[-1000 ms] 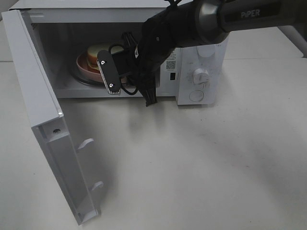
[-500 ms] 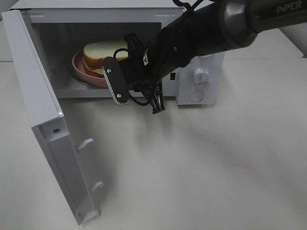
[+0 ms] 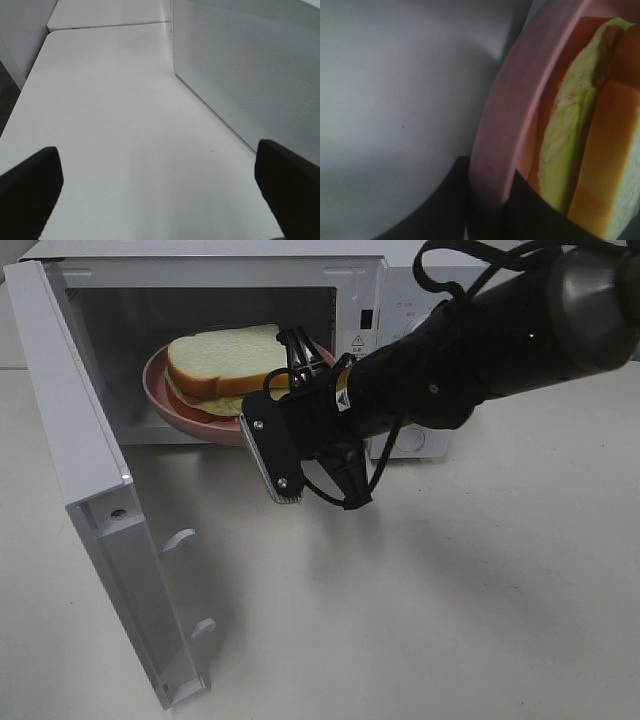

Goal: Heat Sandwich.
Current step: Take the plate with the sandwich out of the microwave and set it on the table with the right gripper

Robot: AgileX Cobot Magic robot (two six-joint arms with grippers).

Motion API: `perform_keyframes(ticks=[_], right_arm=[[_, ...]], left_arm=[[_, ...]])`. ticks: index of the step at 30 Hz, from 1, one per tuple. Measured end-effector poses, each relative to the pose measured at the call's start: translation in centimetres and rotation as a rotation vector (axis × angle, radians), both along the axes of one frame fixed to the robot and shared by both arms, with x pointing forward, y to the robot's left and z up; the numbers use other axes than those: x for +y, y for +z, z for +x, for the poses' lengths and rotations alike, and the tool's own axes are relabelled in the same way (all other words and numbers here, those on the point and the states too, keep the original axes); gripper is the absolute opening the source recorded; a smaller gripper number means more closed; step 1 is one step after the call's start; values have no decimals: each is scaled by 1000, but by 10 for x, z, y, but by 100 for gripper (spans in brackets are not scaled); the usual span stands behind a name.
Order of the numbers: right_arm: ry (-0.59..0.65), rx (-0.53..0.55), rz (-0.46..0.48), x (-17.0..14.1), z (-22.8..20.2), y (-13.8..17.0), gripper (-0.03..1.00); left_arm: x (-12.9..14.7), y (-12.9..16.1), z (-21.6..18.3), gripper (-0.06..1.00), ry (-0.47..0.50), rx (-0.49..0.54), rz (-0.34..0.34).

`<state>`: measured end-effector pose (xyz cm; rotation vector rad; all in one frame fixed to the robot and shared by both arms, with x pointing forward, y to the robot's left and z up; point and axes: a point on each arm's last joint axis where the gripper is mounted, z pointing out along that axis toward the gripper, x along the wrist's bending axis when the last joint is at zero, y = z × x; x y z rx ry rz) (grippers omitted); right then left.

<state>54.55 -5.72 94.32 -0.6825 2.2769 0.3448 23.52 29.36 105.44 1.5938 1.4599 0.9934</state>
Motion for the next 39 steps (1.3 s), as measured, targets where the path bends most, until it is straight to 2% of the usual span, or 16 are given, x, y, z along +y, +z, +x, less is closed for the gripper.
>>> perform_keyframes(ticks=[23, 39], right_arm=[[-13, 75, -45, -57, -72, 2, 15], [-53, 77, -58, -101, -122, 28, 15]], left_arm=[[0, 0, 0, 99, 0, 0, 0], [0, 0, 0, 99, 1, 0, 1]])
